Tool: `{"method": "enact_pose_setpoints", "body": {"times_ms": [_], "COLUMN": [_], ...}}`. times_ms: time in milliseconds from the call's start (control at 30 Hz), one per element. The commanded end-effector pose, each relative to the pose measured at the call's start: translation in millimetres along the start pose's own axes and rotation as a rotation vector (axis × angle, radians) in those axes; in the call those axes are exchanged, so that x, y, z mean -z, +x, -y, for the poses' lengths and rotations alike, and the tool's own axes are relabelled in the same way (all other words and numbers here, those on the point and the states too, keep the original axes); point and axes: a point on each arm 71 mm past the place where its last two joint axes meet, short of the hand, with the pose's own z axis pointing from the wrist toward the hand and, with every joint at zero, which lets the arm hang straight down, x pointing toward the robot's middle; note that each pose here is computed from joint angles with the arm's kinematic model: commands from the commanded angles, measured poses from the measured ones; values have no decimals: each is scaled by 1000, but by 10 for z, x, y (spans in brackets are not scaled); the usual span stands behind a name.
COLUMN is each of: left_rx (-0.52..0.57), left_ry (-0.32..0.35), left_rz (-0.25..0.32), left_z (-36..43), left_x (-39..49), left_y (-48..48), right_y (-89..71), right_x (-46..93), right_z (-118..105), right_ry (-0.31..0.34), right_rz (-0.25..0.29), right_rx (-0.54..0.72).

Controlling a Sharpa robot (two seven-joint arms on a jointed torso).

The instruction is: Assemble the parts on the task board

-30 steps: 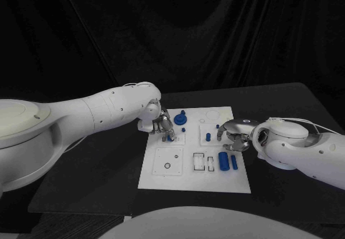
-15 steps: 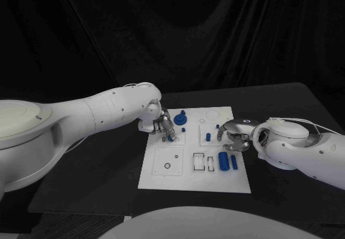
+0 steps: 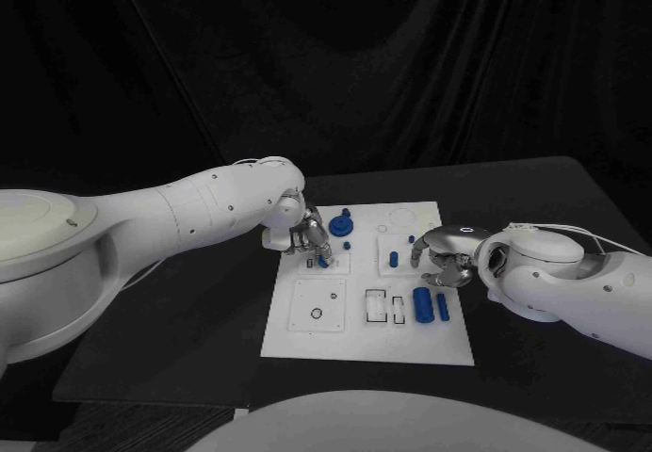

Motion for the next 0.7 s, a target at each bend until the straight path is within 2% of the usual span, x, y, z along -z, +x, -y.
{"method": "enact_pose_setpoints", "body": {"times_ms": [33,400,700], "left_rx": [12,14,18], "left_ry": [19,26,33], "left_rz": [7,12,26], "left_z": [7,-1,-53], "left_x": [-20,-1,40], "left_y": [46,81,122], "right_y": [11,19,25], "right_x": [2,0,-2], "right_z": [5,13,20], "right_ry": [9,10,12], "right_rz": [0,1,0], "right_rx": [0,-1,-2]}}
